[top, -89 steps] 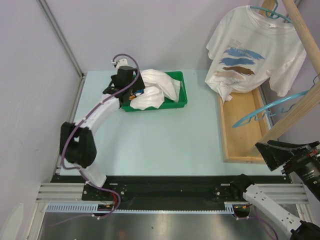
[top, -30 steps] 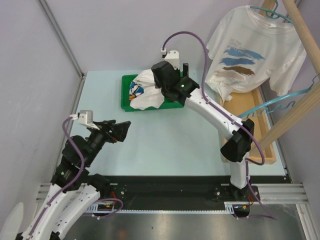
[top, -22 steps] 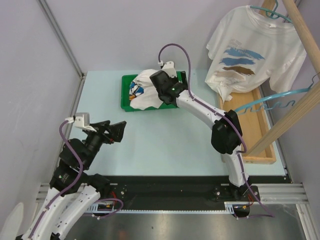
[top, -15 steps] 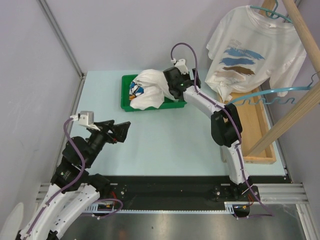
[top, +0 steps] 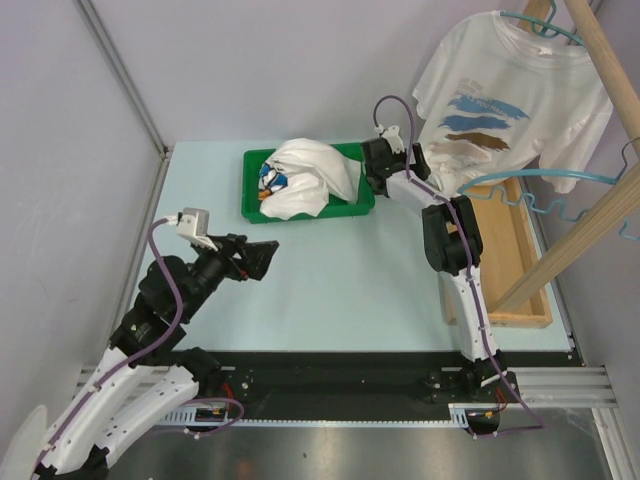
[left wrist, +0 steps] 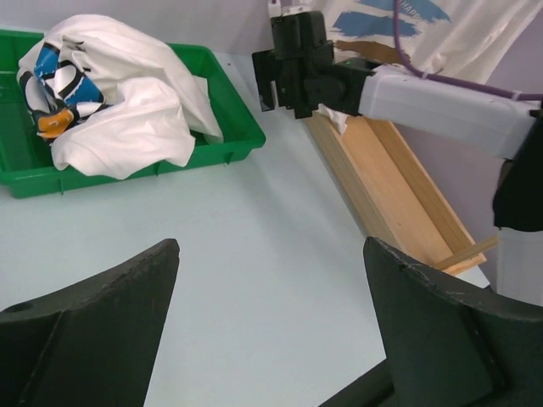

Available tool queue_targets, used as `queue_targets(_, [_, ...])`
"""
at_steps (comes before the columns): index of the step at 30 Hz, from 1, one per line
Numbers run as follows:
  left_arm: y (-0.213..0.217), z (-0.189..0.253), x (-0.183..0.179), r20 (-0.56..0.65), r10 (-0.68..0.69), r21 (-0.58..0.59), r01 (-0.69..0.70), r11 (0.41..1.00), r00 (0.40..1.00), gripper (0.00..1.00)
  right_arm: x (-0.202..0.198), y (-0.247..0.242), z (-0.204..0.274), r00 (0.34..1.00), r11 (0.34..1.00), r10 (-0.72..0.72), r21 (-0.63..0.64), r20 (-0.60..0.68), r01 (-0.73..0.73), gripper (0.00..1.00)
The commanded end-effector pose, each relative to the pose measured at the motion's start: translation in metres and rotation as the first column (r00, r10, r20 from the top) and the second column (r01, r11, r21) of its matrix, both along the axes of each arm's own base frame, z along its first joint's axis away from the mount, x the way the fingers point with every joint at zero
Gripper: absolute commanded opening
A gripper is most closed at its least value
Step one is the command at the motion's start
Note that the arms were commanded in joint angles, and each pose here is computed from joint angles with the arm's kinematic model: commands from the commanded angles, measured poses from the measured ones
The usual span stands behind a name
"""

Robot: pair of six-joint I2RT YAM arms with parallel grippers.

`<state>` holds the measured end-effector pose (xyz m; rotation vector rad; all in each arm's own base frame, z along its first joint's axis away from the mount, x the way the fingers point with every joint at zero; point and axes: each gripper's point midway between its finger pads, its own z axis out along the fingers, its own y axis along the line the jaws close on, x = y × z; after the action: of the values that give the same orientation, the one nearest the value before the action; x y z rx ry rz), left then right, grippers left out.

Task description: Remove the t-shirt from the hanger

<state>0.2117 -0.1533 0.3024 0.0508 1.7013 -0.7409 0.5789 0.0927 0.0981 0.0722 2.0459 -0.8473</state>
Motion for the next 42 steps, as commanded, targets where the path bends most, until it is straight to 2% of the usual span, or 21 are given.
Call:
queue_targets(1, [-0.006, 0.028, -0.006, 0.053, -0.043, -0.026, 0.044, 0.999, 0.998, 0.95, 0.03, -0.01, 0.018, 0.994, 1.0, -0.009, 0.009, 0.11, 0.008, 0.98])
queue_targets(7, [-0.009, 0.026, -0.001, 0.049, -0.043, -0.017, 0.044, 0.999, 0.998, 0.95, 0.049, -0.02, 0.014, 0.994, 0.997, 0.045, -0.063, 0.103, -0.038, 0.91])
queue_targets(8, [-0.01, 0.025, 0.0, 0.046, -0.043, -0.015, 0.044, 0.999, 0.998, 0.95, 0.055, -0.015, 0.022, 0.987, 0.997, 0.054, -0.066, 0.149, -0.044, 0.9])
queue_targets(9, [-0.011, 0.025, 0.0, 0.047, -0.046, -0.016, 0.047, 0.999, 0.998, 0.95, 0.056, -0.016, 0.02, 0.989, 0.994, 0.063, -0.094, 0.137, -0.051, 0.88])
queue_targets(11, [-0.012, 0.024, 0.002, 0.043, -0.045, -0.01, 0.046, 0.999, 0.998, 0.95, 0.059, -0.017, 0.02, 0.987, 0.993, 0.065, -0.105, 0.145, -0.05, 0.76])
queue_targets(12, [-0.012, 0.025, 0.003, 0.043, -0.044, -0.01, 0.044, 0.999, 0.998, 0.95, 0.06, -0.016, 0.019, 0.988, 0.993, 0.068, -0.11, 0.14, -0.053, 0.68])
queue_targets(13, [-0.012, 0.025, 0.004, 0.04, -0.042, -0.006, 0.043, 0.999, 0.998, 0.95, 0.06, -0.016, 0.022, 0.988, 0.992, 0.068, -0.116, 0.14, -0.052, 0.47])
queue_targets(15, [-0.014, 0.027, 0.006, 0.04, -0.046, 0.0, 0.046, 0.999, 0.998, 0.95, 0.054, -0.013, 0.023, 0.99, 0.991, 0.063, -0.128, 0.123, -0.047, 0.23])
queue_targets(16, [-0.016, 0.029, 0.005, 0.039, -0.055, -0.002, 0.055, 0.998, 0.998, 0.95, 0.05, -0.011, 0.039, 0.988, 0.99, 0.064, -0.13, 0.141, -0.046, 0.04])
queue_targets(17, [-0.017, 0.036, 0.005, 0.048, -0.061, -0.01, 0.061, 0.998, 0.997, 0.95, 0.043, -0.011, 0.03, 0.99, 0.989, 0.066, -0.139, 0.124, -0.049, 0.0])
queue_targets(19, [-0.022, 0.04, 0.006, 0.046, -0.077, -0.018, 0.078, 0.997, 0.996, 0.95, 0.032, -0.003, 0.05, 0.986, 0.99, 0.08, -0.123, 0.147, -0.063, 0.0])
queue_targets(22, [-0.036, 0.055, 0.008, 0.047, -0.135, -0.035, 0.137, 0.99, 0.99, 0.97, 0.0, 0.014, 0.047, 0.989, 0.992, 0.09, -0.096, 0.116, -0.079, 0.0])
queue_targets(26, [-0.055, 0.081, 0.01, 0.055, -0.224, -0.086, 0.228, 0.97, 0.973, 0.98, -0.058, 0.027, 0.064, 0.991, 0.996, 0.078, 0.023, 0.107, -0.081, 0.0])
queue_targets(28, [-0.062, 0.09, 0.02, 0.054, -0.243, -0.115, 0.247, 0.962, 0.969, 0.99, -0.09, 0.035, 0.055, 0.993, 0.994, 0.105, 0.017, 0.05, -0.106, 0.0])
queue_targets(29, [-0.066, 0.102, 0.021, 0.07, -0.265, -0.129, 0.272, 0.953, 0.962, 0.99, -0.102, 0.038, 0.075, 0.99, 0.991, 0.116, 0.058, 0.085, -0.121, 0.0])
queue_targets(31, [-0.073, 0.117, 0.024, 0.09, -0.313, -0.159, 0.323, 0.933, 0.946, 0.99, -0.127, 0.038, 0.068, 0.99, 0.988, 0.117, 0.09, 0.074, -0.124, 0.0])
queue_targets(36, [-0.106, 0.14, 0.049, 0.102, -0.464, -0.158, 0.475, 0.866, 0.88, 0.99, -0.192, 0.044, 0.08, 0.979, 0.952, 0.195, 0.227, 0.062, -0.204, 0.0])
queue_targets(38, [-0.118, 0.143, 0.069, 0.099, -0.486, -0.147, 0.496, 0.856, 0.868, 0.99, -0.214, 0.056, 0.08, 0.966, 0.928, 0.253, 0.269, 0.049, -0.257, 0.0])
queue_targets(39, [-0.121, 0.146, 0.074, 0.104, -0.494, -0.139, 0.505, 0.852, 0.863, 0.99, -0.224, 0.055, 0.095, 0.961, 0.912, 0.263, 0.302, 0.084, -0.276, 0.0])
queue_targets(41, [-0.129, 0.158, 0.084, 0.147, -0.517, -0.12, 0.534, 0.837, 0.843, 0.99, -0.245, 0.059, 0.093, 0.956, 0.889, 0.286, 0.353, 0.072, -0.293, 0.0])
queue_targets(42, [-0.139, 0.145, 0.1, 0.12, -0.525, -0.122, 0.537, 0.834, 0.843, 0.99, -0.253, 0.06, 0.095, 0.953, 0.877, 0.292, 0.376, 0.076, -0.299, 0.0])
